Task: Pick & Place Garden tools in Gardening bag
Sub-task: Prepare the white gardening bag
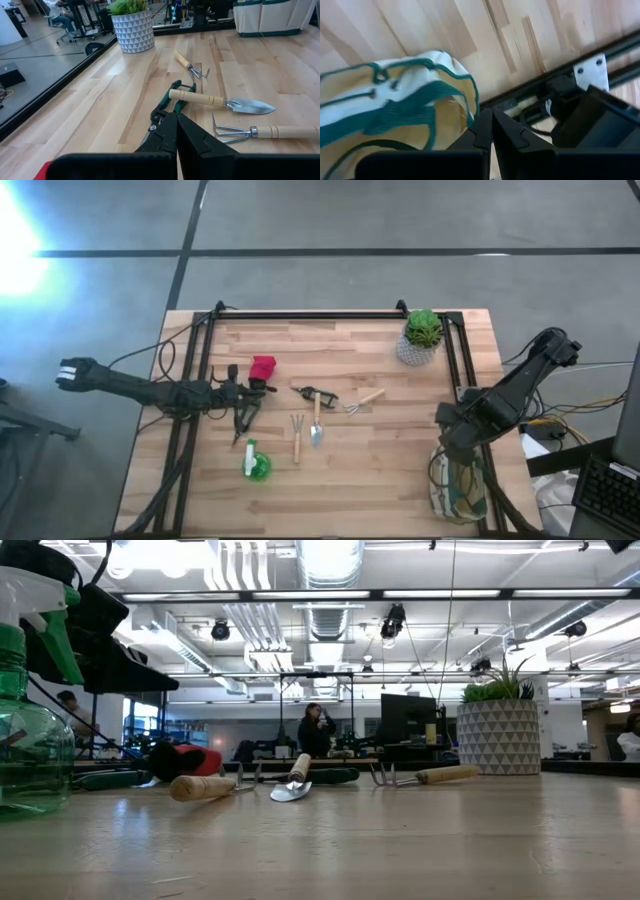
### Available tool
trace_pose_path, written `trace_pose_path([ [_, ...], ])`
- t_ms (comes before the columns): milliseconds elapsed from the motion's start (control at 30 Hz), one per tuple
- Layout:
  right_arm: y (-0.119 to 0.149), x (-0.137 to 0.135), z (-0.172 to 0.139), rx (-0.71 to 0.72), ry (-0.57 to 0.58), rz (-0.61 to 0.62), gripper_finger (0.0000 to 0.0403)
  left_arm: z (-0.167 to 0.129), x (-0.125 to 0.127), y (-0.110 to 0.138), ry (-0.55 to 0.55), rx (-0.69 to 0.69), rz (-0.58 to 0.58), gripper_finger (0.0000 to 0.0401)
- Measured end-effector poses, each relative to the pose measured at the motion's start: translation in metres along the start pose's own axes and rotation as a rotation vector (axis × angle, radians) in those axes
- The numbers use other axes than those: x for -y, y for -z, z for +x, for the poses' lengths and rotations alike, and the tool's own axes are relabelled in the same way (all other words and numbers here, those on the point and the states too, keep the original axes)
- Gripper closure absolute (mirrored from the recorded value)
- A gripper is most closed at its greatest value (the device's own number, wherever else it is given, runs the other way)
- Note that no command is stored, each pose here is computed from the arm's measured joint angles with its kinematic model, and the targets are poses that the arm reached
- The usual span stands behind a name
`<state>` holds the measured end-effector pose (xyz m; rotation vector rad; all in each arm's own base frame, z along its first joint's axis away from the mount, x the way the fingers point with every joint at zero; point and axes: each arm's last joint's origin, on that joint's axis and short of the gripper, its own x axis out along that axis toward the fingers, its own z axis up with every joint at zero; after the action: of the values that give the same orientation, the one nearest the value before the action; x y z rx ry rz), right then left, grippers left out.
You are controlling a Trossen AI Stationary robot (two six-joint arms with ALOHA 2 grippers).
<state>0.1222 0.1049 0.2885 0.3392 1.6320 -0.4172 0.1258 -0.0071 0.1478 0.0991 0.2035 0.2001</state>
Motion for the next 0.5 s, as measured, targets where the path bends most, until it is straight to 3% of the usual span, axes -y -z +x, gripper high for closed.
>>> trace_pose_path([
  [167,0.0009,0.0008,0.0067,-0.038,0.014,0.006,0.0375,0.0,0.0,-0.0001,0.0,0.001,0.0,0.0398],
  [500,0.0025,-0.0004,0.0032,-0.039,-0.002,-0.026,0.0278,0.0,0.0,-0.0001,0.0,0.001,0.0,0.0398],
])
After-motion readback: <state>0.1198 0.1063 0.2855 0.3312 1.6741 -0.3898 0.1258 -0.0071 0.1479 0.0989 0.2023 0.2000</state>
